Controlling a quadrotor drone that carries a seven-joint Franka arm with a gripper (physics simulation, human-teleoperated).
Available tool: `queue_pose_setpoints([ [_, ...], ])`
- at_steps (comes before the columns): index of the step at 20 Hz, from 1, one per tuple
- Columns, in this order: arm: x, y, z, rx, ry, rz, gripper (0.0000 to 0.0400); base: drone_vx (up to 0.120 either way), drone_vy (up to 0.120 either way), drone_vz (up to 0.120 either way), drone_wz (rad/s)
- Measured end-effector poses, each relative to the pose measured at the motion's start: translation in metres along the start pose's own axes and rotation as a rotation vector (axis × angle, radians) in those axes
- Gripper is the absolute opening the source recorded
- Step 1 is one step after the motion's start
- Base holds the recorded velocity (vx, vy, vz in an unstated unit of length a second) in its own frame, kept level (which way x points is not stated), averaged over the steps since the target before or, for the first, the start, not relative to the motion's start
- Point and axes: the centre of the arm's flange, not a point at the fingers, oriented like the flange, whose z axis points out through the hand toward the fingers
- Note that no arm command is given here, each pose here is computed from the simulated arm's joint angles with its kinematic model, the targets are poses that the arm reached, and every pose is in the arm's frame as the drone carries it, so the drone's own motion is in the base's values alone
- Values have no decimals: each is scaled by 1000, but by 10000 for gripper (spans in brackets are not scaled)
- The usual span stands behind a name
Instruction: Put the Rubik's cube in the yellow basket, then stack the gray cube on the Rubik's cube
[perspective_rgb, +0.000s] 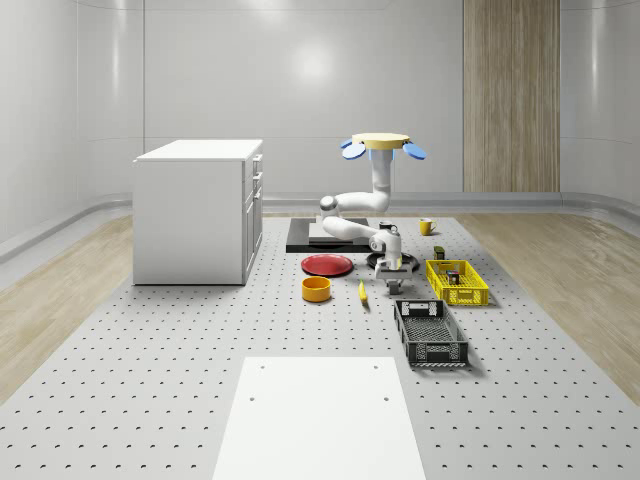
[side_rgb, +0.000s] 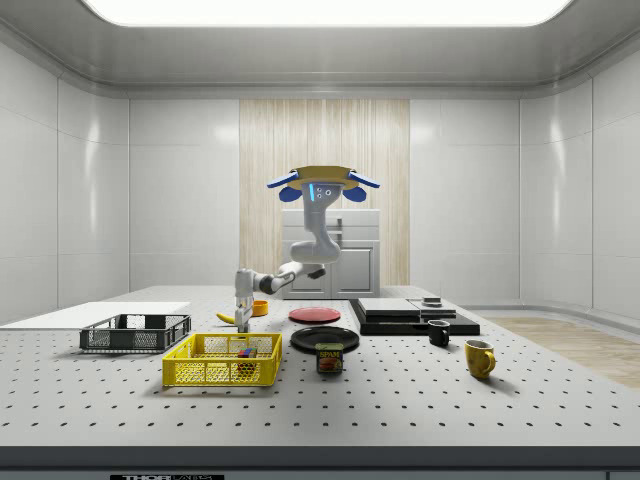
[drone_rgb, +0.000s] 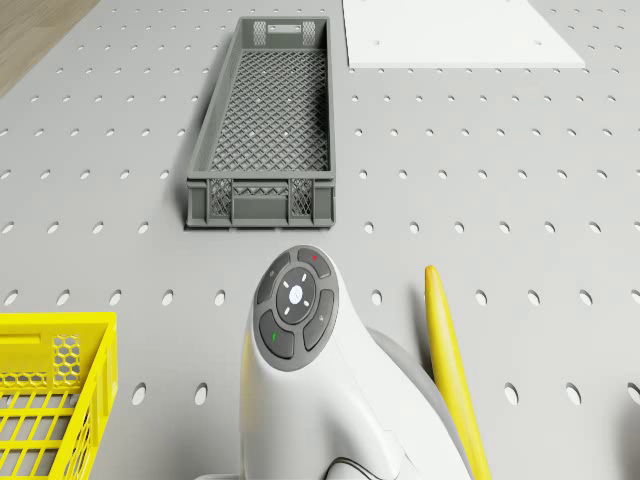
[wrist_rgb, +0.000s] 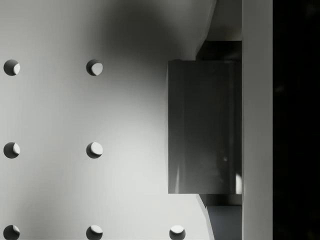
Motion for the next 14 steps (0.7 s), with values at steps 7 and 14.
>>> queue_pose_setpoints([
  [7, 0, 0, -16, 0, 0, 0, 252, 0, 0, 23, 0],
  [14, 0, 0, -31, 0, 0, 0, 250, -6, 6, 120, 0],
])
